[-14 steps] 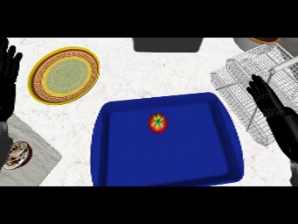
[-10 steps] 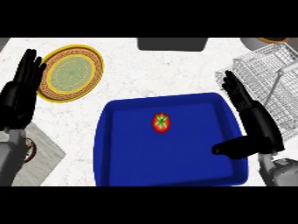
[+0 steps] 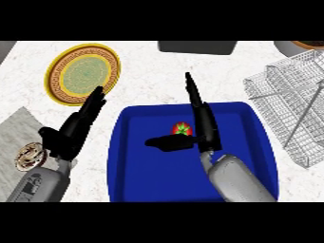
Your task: Pick the tomato from the tray and place it in the tiered basket
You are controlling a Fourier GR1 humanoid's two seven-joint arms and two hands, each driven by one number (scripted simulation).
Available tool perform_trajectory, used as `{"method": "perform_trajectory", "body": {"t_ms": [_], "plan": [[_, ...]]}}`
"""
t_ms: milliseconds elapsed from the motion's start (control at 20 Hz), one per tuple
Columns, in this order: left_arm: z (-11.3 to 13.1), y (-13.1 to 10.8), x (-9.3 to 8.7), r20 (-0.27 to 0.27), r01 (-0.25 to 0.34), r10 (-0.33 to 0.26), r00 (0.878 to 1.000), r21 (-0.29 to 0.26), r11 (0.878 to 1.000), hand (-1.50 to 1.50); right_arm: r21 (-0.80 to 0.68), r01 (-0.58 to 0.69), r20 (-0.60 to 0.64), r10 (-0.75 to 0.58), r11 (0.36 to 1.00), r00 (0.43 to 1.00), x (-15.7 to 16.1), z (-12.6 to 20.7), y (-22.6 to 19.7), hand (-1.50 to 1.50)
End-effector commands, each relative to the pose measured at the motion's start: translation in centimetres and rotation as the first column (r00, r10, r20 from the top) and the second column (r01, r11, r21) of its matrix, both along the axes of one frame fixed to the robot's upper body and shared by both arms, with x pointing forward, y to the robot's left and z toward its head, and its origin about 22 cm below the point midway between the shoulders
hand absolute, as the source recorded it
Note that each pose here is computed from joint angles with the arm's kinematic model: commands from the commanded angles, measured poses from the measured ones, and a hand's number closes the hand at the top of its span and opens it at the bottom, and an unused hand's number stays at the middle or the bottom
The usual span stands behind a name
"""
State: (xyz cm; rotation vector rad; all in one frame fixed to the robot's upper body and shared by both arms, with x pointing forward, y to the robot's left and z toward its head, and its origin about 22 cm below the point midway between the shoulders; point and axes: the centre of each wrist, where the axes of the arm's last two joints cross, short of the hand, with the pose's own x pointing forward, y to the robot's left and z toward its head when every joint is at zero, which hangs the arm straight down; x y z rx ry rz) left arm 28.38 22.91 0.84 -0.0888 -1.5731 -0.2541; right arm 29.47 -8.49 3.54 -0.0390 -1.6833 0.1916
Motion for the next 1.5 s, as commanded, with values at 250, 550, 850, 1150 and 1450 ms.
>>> {"method": "perform_trajectory", "body": {"t_ms": [250,550,850,1150,1450], "plan": [[-2.6,0.4,-1.5,-0.061,-0.027,0.027,0.998,0.011,1.000,0.00,-0.439,-0.003,0.045,0.025,0.899,0.999,3.5,4.7,4.8,-1.50],[-2.6,1.0,-1.2,-0.059,-0.029,0.030,0.998,0.015,0.999,0.00,-0.832,-0.165,-0.175,0.031,0.530,0.984,4.8,6.6,5.5,-1.50],[-3.8,0.9,-2.0,-0.069,-0.027,0.028,0.997,0.006,1.000,0.00,-0.908,-0.325,-0.332,0.019,0.265,0.943,3.0,13.0,9.9,-1.50],[-2.3,1.3,-1.0,-0.057,-0.032,0.032,0.998,-0.002,0.999,0.00,-0.898,-0.379,-0.396,-0.036,0.224,0.918,-0.8,15.1,12.7,-1.50],[-3.0,0.1,-1.6,-0.045,-0.025,0.025,0.999,-0.013,1.000,0.00,-0.918,-0.286,-0.327,-0.117,0.273,0.938,-0.8,12.9,13.1,-1.50]]}}
